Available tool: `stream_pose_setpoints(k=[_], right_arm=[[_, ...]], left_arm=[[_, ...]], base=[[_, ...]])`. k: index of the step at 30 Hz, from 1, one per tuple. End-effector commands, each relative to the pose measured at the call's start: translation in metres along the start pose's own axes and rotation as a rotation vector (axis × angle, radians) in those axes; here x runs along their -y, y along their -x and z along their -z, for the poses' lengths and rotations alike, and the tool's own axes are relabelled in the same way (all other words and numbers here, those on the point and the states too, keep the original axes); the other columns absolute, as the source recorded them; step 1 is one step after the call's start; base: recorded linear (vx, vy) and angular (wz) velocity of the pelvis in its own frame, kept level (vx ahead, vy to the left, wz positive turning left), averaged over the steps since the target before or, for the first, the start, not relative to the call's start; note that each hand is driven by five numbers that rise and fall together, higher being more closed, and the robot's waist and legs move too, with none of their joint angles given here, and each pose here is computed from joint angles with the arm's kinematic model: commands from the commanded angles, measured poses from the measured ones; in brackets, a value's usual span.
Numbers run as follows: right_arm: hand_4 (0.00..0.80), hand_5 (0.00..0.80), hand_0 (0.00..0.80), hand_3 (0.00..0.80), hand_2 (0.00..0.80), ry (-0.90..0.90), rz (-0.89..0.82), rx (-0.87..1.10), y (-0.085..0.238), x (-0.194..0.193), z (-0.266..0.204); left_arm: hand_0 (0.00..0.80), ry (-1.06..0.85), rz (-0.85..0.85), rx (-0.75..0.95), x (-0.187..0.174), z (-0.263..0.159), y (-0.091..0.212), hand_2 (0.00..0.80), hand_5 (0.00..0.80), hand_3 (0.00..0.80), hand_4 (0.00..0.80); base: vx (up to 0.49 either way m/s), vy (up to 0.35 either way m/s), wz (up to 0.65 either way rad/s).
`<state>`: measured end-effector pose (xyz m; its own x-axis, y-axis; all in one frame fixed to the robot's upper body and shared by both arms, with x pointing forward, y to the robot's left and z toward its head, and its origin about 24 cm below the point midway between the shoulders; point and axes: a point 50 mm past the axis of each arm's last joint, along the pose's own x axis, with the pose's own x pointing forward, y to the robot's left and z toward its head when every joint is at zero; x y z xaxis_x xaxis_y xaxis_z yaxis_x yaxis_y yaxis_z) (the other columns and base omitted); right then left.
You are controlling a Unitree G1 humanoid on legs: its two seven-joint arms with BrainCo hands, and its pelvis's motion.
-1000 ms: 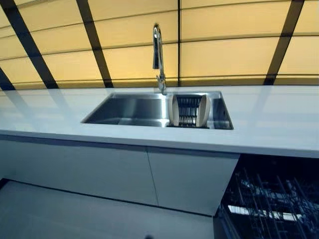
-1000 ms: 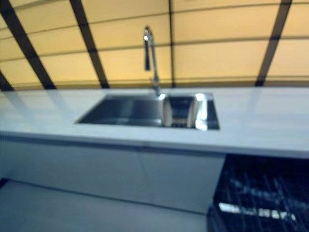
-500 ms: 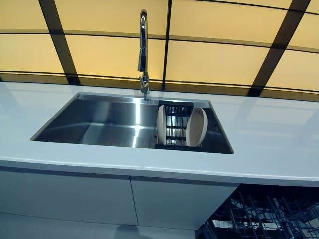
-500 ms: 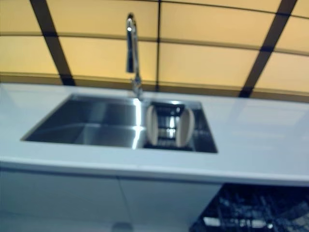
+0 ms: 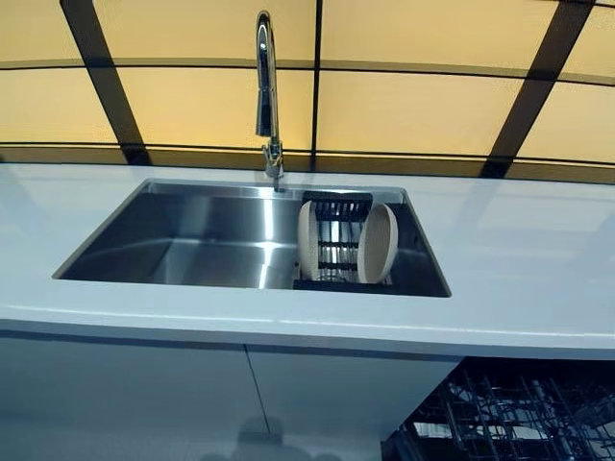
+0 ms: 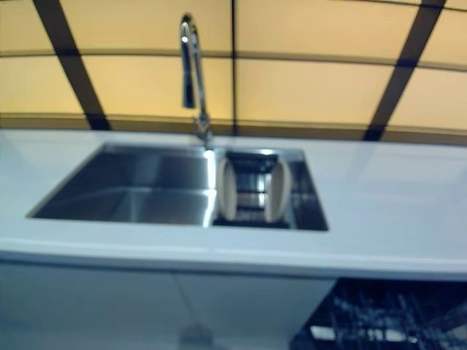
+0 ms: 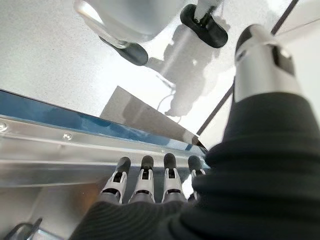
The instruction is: Take plates into dishwasher
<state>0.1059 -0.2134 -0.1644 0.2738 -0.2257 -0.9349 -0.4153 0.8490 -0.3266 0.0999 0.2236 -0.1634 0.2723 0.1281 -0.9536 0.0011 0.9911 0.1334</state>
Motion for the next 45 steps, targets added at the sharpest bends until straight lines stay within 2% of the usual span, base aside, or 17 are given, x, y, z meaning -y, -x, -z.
stream_pose_setpoints(k=[1,9,12,19,23,25,26,28,29,31,33,35,38,43,45], right_arm=[[0.0,0.0,0.0,0.0,0.0,-0.043,0.041,0.02,0.0,0.012,0.002],[0.0,0.0,0.0,0.0,0.0,-0.013,0.063,0.048,0.0,0.018,-0.002],[0.0,0.0,0.0,0.0,0.0,-0.032,0.066,0.038,-0.001,0.023,0.0],[0.0,0.0,0.0,0.0,0.0,-0.024,-0.068,0.115,0.001,0.02,-0.013],[0.0,0.0,0.0,0.0,0.0,0.07,-0.187,0.18,0.006,0.04,-0.037],[0.0,0.0,0.0,0.0,0.0,0.171,-0.213,0.227,0.017,0.078,-0.052],[0.0,0.0,0.0,0.0,0.0,0.178,-0.211,0.232,0.017,0.081,-0.052],[0.0,0.0,0.0,0.0,0.0,0.231,-0.224,0.333,0.042,0.118,-0.081],[0.0,0.0,0.0,0.0,0.0,0.233,-0.228,0.346,0.045,0.122,-0.083],[0.0,0.0,0.0,0.0,0.0,0.283,-0.257,0.536,0.092,0.155,-0.116],[0.0,0.0,0.0,0.0,0.0,0.316,-0.266,0.626,0.117,0.17,-0.126],[0.0,0.0,0.0,0.0,0.0,0.349,-0.286,0.781,0.161,0.192,-0.141],[0.0,0.0,0.0,0.0,0.0,0.338,-0.325,0.958,0.201,0.209,-0.155],[0.0,0.0,0.0,0.0,0.0,0.219,-0.266,1.132,0.23,0.234,-0.161],[0.0,0.0,0.0,0.0,0.0,0.118,-0.168,1.227,0.241,0.25,-0.165]], left_arm=[[0.0,-0.063,0.005,0.031,-0.002,-0.014,0.0,0.0,0.0,0.0,0.0],[0.0,-0.004,0.011,0.039,-0.001,-0.017,0.0,0.0,0.0,0.0,0.0],[0.0,-0.057,0.03,0.013,0.002,-0.006,0.0,0.0,0.0,0.0,0.0],[0.0,-0.077,0.014,-0.014,-0.003,0.0,0.0,0.0,0.0,0.0,0.0],[0.0,-0.108,-0.026,-0.021,-0.021,-0.003,0.002,0.0,0.0,0.0,0.0],[0.0,-0.121,-0.049,-0.012,-0.033,-0.008,0.004,0.0,0.0,0.0,0.0],[0.0,-0.122,-0.05,-0.011,-0.033,-0.008,0.004,0.0,0.0,0.0,0.0],[0.0,-0.119,-0.071,-0.006,-0.043,-0.01,0.006,0.0,0.0,0.0,0.0],[0.0,-0.118,-0.073,-0.006,-0.044,-0.009,0.006,0.0,0.0,0.0,0.0],[0.0,-0.091,-0.097,-0.008,-0.056,-0.007,0.008,0.0,0.0,0.0,0.0],[0.0,-0.067,-0.106,-0.012,-0.061,-0.004,0.009,0.0,0.0,0.0,0.0],[0.0,-0.041,-0.114,-0.024,-0.065,0.002,0.01,0.0,0.0,0.0,0.0],[0.0,-0.019,-0.121,-0.035,-0.067,0.011,0.011,0.0,0.0,0.0,0.0],[0.0,-0.017,-0.124,-0.042,-0.067,0.02,0.012,0.0,0.0,0.0,0.0],[0.0,-0.015,-0.123,-0.047,-0.066,0.024,0.012,0.0,0.0,0.0,0.0]], base=[[0.258,0.062,0.25],[0.127,-0.091,0.15],[0.097,-0.076,0.19],[0.041,-0.073,-0.06],[0.018,-0.108,-0.02],[-0.007,-0.126,0.0],[-0.012,-0.073,0.0],[-0.01,-0.058,0.0],[-0.009,-0.038,-0.05],[-0.007,-0.008,-0.06],[0.004,0.023,-0.18],[0.013,0.035,-0.17],[0.023,0.029,-0.3],[0.02,0.018,-0.19],[0.02,0.021,-0.06]])
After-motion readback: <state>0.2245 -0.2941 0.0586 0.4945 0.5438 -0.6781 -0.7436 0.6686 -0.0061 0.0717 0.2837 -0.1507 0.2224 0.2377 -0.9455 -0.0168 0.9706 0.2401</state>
